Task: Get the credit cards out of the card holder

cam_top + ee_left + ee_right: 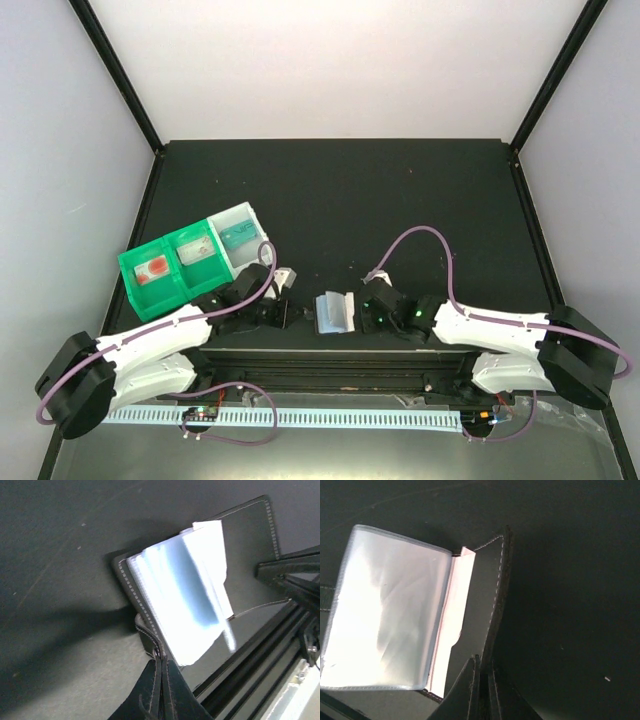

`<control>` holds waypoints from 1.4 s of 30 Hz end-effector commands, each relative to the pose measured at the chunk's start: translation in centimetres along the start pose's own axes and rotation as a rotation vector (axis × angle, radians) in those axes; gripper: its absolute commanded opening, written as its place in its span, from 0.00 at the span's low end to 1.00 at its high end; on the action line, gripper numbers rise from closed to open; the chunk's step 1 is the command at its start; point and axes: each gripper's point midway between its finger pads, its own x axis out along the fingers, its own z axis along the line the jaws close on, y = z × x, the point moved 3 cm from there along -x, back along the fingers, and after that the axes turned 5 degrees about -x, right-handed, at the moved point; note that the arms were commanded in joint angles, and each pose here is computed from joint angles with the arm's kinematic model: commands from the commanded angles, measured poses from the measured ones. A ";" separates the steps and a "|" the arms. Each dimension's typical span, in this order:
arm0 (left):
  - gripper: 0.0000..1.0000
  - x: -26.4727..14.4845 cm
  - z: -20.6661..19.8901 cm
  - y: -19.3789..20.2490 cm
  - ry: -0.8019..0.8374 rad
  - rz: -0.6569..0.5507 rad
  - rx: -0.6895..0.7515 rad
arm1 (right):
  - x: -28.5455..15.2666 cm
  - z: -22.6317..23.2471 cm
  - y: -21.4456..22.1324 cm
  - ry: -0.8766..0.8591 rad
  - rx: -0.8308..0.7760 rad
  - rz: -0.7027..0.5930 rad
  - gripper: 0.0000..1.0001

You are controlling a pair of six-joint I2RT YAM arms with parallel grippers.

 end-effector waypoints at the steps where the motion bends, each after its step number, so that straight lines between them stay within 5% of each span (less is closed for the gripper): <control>1: 0.03 0.1 1.7 0.4 -0.073 -0.011 -0.011 | 0.5 -1.2 0.3 0.056 0.041 -0.027 0.01; 4: 0.16 0.1 1.6 0.6 -0.049 -0.015 -0.017 | 1.0 -0.9 0.7 0.004 0.084 -0.041 0.01; 8: 0.45 0.3 1.2 0.5 0.018 -0.045 -0.033 | 1.7 -0.9 1.4 -0.021 0.114 -0.036 0.01; 19: 0.58 2.7 2.0 -0.1 0.017 -0.053 -0.046 | 1.7 -1.8 1.7 0.015 0.116 -0.048 0.01; 35: 0.44 6.4 2.5 -0.4 0.012 0.028 -0.111 | 1.7 -0.7 1.7 -0.070 0.120 -0.051 0.01; 42: 0.06 6.5 2.8 -0.1 -0.014 0.057 -0.125 | 1.4 -0.3 1.3 -0.068 0.113 -0.043 0.09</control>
